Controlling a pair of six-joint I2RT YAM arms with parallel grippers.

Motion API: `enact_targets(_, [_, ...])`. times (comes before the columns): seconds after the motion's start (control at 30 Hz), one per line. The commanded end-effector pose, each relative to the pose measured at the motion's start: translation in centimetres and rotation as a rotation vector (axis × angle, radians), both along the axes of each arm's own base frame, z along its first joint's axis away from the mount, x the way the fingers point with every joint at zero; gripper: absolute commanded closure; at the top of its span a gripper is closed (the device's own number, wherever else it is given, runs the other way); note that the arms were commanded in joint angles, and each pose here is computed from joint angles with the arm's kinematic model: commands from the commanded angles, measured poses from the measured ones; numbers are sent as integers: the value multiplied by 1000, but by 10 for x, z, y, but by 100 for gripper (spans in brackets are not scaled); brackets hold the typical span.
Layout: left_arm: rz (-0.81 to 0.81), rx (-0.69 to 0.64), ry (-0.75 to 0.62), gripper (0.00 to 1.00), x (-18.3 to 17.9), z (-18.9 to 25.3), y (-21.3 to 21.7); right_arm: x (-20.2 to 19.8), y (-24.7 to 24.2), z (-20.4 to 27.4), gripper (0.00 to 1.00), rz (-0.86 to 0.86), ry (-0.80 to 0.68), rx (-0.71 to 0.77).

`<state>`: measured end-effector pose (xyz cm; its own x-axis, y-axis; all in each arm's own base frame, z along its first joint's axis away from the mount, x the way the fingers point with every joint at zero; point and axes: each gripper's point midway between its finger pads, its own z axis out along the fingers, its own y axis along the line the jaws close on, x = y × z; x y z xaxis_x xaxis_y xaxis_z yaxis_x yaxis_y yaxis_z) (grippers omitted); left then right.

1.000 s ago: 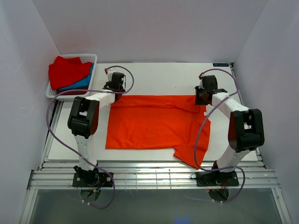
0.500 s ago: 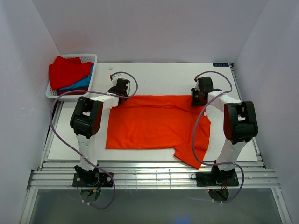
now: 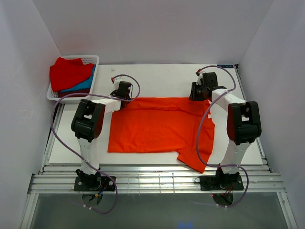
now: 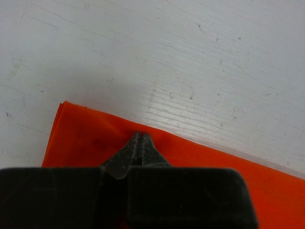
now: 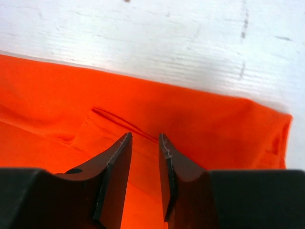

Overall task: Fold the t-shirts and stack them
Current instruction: Fold the tshirt

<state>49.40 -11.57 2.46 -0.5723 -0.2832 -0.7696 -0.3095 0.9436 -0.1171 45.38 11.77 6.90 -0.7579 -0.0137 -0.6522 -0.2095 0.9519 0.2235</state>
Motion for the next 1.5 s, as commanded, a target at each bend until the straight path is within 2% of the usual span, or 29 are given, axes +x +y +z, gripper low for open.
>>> enact_targets(0.0, [5, 22, 106, 100, -27, -26, 9, 18, 27, 14, 64, 83, -35, 113])
enact_targets(0.2, [17, 38, 122, 100, -30, -31, 12, 17, 53, 7, 58, 164, -12, 188])
enact_targets(0.3, [25, 41, 115, 90, -30, -28, 14, 15, 64, 3, 57, 188, 4, 190])
enact_targets(0.43, [40, 61, 95, 87, -27, -19, 18, 10, 71, -2, 57, 205, 22, 186])
enact_targets(0.9, [48, 78, 109, 88, -25, -21, 20, -8, 77, -25, 59, 231, 82, 154])
enact_targets(1.03, [47, 75, 104, 88, -25, -18, 20, -6, 77, -33, 63, 233, 94, 132])
enact_targets(1.13, [47, 75, 98, 88, -24, -15, 20, -5, 79, -37, 75, 240, 104, 129])
enact_targets(1.2, [45, 75, 95, 88, -24, -14, 19, -5, 80, -40, 77, 245, 110, 127])
enact_targets(1.37, [49, 78, 92, 88, -24, -12, 21, -8, 78, -40, 92, 240, 107, 104])
enact_targets(1.47, [46, 78, 90, 88, -23, -11, 20, -13, 77, -27, 92, 237, 76, 80])
